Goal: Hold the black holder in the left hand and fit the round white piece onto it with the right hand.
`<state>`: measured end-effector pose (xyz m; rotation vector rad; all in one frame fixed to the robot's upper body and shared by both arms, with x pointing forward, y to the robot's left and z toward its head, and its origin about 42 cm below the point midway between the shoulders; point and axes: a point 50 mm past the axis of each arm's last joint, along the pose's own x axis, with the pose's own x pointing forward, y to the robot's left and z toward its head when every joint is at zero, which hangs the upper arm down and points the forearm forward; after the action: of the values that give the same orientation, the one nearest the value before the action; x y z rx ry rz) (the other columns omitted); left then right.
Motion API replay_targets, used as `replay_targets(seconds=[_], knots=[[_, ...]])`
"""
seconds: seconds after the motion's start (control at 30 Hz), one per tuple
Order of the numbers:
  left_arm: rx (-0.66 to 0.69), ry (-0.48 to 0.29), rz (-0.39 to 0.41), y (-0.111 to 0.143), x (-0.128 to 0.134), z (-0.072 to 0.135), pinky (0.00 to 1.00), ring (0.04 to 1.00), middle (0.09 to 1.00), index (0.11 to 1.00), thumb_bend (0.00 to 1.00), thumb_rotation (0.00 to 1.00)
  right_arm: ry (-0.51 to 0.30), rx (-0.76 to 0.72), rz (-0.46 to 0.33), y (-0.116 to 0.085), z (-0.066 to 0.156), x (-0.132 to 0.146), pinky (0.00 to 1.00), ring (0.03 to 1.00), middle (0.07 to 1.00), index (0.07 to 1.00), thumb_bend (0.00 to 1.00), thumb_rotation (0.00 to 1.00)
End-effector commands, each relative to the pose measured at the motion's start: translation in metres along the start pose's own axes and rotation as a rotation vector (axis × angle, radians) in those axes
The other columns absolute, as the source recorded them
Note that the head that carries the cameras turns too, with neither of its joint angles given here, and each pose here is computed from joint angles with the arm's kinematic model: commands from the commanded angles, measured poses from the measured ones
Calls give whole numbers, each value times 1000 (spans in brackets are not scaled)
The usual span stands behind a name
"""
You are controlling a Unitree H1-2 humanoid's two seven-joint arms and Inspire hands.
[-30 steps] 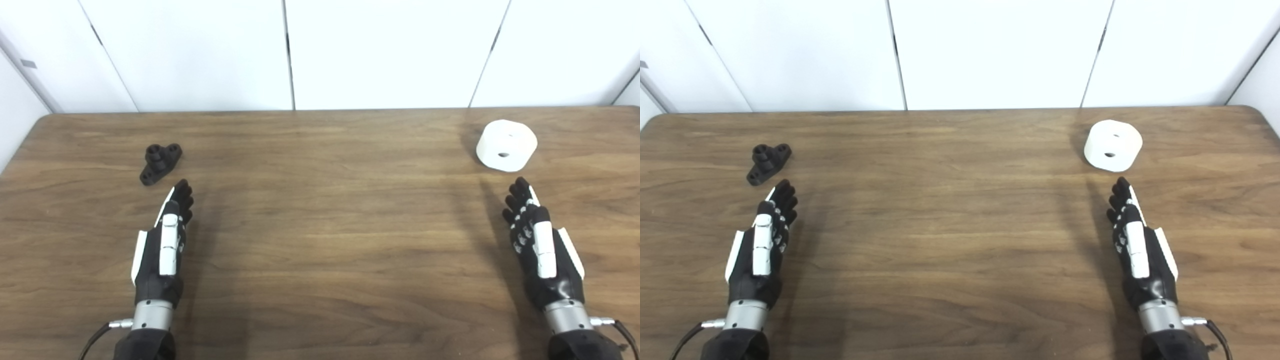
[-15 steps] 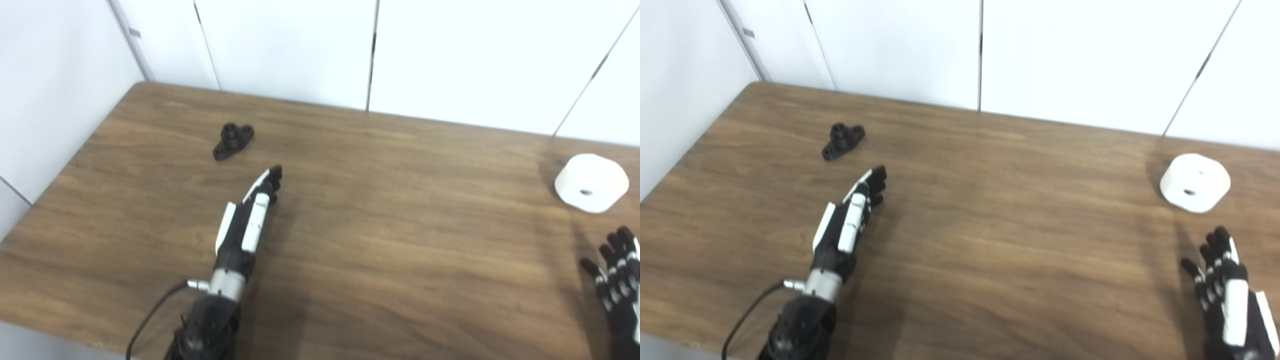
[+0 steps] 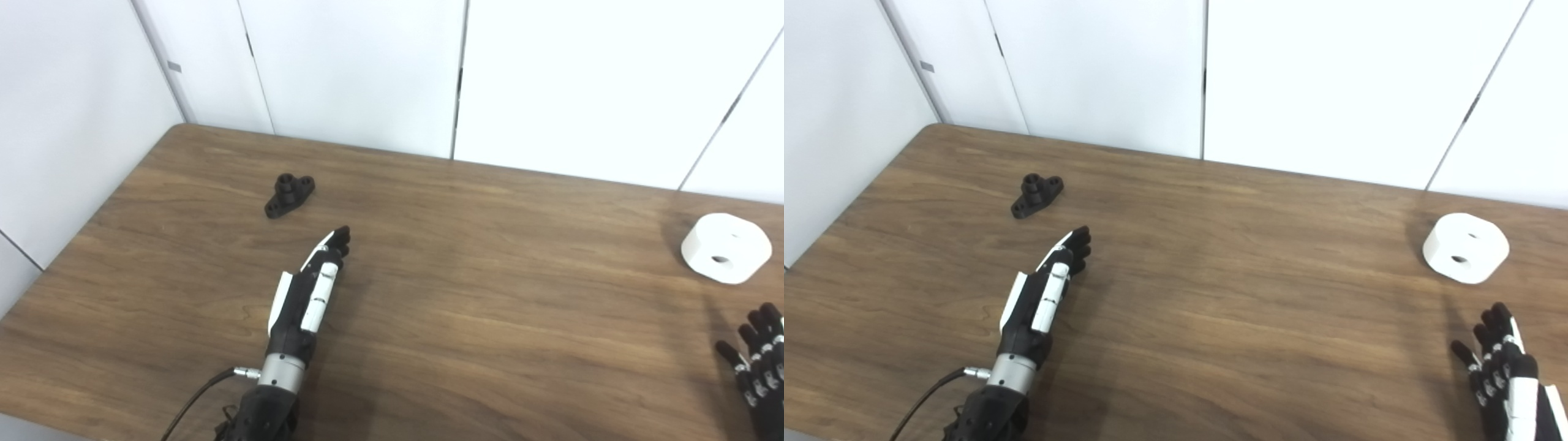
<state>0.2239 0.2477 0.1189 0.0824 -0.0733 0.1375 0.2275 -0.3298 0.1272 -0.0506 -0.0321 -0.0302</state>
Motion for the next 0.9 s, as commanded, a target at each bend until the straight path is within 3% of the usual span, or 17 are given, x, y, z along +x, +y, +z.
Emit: replay_targets(seconds=[0.0, 0.23, 0.43, 0.63, 0.73, 0.8, 0.87], knots=[[11, -27, 8, -2, -5, 1, 955, 937, 931, 908, 461, 902, 3, -20, 8, -8, -1, 0, 1000, 1000, 1000, 1000, 700, 1000], [34, -23, 0, -1, -3, -6, 957, 913, 924, 914, 512, 902, -5, -27, 6, -10, -9, 1, 1000, 1000, 1000, 1000, 660, 1000], [43, -15, -9, -2, -5, -7, 970, 930, 936, 923, 471, 931, -7, -27, 7, -12, -13, 1, 1000, 1000, 1000, 1000, 671, 1000], [58, 1, -10, -2, -6, -9, 998, 930, 938, 930, 535, 926, -16, -15, 6, -13, -19, 2, 1000, 1000, 1000, 1000, 636, 1000], [73, -4, -20, -2, -6, -8, 964, 936, 941, 933, 527, 926, -13, -12, 8, -13, -20, 3, 1000, 1000, 1000, 1000, 658, 1000], [79, -1, -23, -1, -6, -7, 980, 947, 947, 940, 528, 907, -8, -19, 11, -11, -20, 3, 1000, 1000, 1000, 1000, 658, 1000], [116, -4, -9, 1, -7, -6, 952, 951, 954, 951, 517, 802, -6, -17, 17, -10, -20, 2, 1000, 1000, 1000, 1000, 662, 1000]])
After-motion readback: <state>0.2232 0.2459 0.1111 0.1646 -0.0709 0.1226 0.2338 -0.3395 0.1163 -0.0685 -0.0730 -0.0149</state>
